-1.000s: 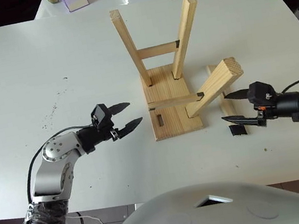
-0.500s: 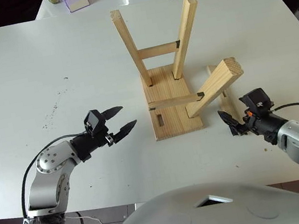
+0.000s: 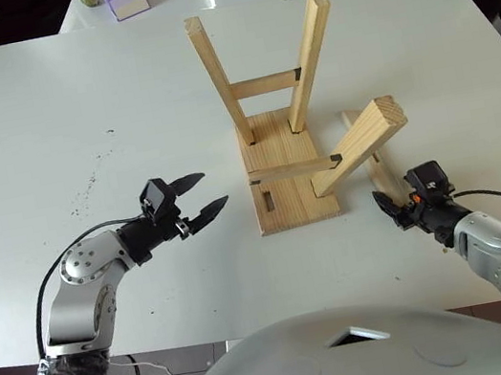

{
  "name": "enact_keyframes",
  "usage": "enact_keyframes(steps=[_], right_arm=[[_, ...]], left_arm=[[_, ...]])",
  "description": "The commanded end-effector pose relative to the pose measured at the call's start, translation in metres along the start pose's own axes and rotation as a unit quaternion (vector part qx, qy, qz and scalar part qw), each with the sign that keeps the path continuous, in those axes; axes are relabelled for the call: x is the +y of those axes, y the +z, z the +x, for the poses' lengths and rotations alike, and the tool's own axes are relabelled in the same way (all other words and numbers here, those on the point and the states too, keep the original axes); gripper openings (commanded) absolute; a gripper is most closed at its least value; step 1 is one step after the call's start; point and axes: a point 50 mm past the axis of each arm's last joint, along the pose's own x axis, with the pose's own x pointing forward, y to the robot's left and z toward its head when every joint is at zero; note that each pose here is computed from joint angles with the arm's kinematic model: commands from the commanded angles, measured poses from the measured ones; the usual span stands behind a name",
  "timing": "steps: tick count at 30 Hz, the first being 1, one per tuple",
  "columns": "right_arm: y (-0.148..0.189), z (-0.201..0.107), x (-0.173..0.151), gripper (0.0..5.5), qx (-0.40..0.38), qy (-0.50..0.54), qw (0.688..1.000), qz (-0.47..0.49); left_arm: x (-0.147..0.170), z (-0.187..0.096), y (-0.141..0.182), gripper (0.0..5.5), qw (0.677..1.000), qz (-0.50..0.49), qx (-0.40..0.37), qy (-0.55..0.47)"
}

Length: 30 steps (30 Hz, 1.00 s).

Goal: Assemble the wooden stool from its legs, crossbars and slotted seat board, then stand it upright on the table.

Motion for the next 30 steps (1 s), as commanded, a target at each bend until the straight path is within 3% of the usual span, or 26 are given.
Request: enact_keyframes(steps=[1, 5, 8, 10, 17, 21, 24, 26, 30], right_arm=[[-0.003, 0.002, -0.008, 2.89, 0.006, -0.007, 1.000, 0.004], [0.010, 0.006, -0.017, 2.26, -0.022, -0.012, 1.000, -0.005], [0.028, 0.008, -0.028, 2.05, -0.064, -0.015, 0.998, -0.008], [0.040, 0.007, -0.033, 2.05, -0.093, -0.011, 0.996, -0.010], [0.095, -0.001, -0.062, 2.05, -0.217, -0.005, 0.975, -0.039], [0.157, -0.025, -0.076, 2.05, -0.339, 0.034, 0.938, -0.063], [0.192, -0.044, -0.057, 2.05, -0.423, 0.132, 0.894, -0.071], [0.215, -0.055, -0.048, 2.05, -0.441, 0.199, 0.868, -0.112], [0.248, -0.078, -0.028, 2.05, -0.449, 0.322, 0.818, -0.159]], left_arm=[[0.028, -0.005, 0.021, 3.43, 0.993, -0.008, -0.058, 0.103], [0.056, -0.007, 0.037, 3.43, 0.972, -0.032, -0.074, 0.219], [0.069, -0.003, 0.045, 3.43, 0.962, -0.059, -0.042, 0.264], [0.070, -0.002, 0.054, 3.43, 0.963, -0.078, -0.038, 0.255], [0.065, -0.008, 0.130, 3.43, 0.965, -0.033, -0.179, 0.189], [0.039, 0.000, 0.175, 3.43, 0.965, 0.053, -0.240, 0.090], [0.014, 0.011, 0.192, 3.43, 0.964, 0.061, -0.256, -0.024], [0.007, 0.019, 0.204, 3.43, 0.957, 0.040, -0.275, -0.079], [-0.003, 0.033, 0.223, 2.87, 0.944, 0.011, -0.290, -0.155]])
